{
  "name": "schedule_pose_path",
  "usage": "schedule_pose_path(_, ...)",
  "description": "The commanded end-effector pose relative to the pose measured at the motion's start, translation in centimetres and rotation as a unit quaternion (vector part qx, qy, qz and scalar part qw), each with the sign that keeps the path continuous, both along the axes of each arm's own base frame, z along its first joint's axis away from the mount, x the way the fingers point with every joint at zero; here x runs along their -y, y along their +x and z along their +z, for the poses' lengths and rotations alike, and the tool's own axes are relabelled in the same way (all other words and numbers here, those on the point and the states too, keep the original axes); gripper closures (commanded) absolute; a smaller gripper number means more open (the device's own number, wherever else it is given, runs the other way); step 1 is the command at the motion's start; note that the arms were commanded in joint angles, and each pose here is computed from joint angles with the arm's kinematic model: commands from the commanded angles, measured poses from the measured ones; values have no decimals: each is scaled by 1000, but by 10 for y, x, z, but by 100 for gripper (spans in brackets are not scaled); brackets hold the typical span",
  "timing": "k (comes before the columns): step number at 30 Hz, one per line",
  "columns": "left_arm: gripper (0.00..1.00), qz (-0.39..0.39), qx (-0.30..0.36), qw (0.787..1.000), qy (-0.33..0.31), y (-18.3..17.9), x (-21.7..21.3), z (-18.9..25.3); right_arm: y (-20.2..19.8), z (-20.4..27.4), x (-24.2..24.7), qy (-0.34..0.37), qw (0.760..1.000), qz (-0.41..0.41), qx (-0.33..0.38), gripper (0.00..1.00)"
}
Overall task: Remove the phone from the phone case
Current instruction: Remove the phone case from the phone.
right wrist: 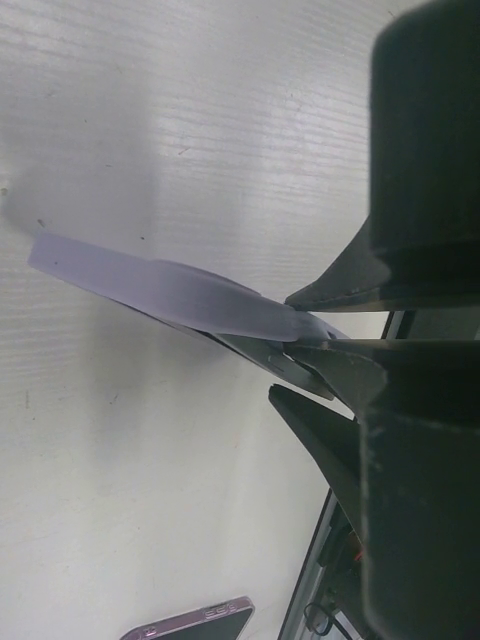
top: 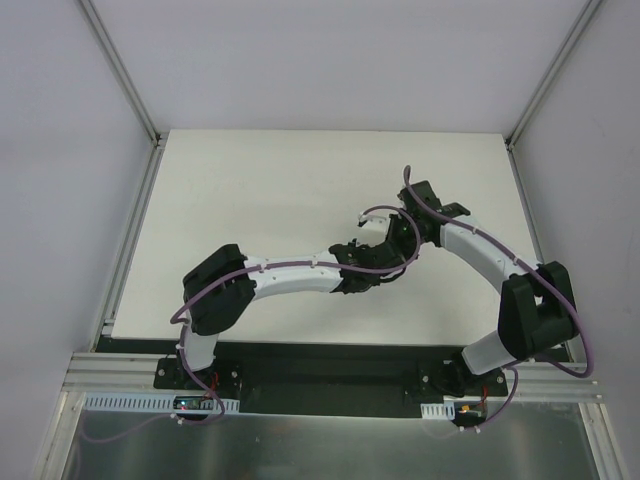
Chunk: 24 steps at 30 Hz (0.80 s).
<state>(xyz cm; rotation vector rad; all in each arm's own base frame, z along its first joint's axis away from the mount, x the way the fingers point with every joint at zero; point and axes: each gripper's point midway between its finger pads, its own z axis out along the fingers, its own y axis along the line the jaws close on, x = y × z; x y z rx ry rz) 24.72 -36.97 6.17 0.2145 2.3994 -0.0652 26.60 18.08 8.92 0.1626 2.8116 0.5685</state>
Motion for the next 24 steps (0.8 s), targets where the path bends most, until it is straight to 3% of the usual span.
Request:
schedule_pose_path(1, 79, 21, -100, 940, 327, -22, -173, -44, -12, 5, 34, -78, 997, -7, -23, 99)
schedule_pose_path(7, 80, -28, -95, 954, 284, -3, -155, -52, -6, -12, 29, -84, 996, -7, -35, 99)
schedule_pose_path(14, 79, -54, -77, 940, 329, 17, -162, -51, -2, -13, 27, -83, 996, -3, -35, 99)
schedule_pose_path(24, 78, -59, -108, 924, 363, 15, -172, -80, 2, -8, 24, -77, 997, 0, -31, 99)
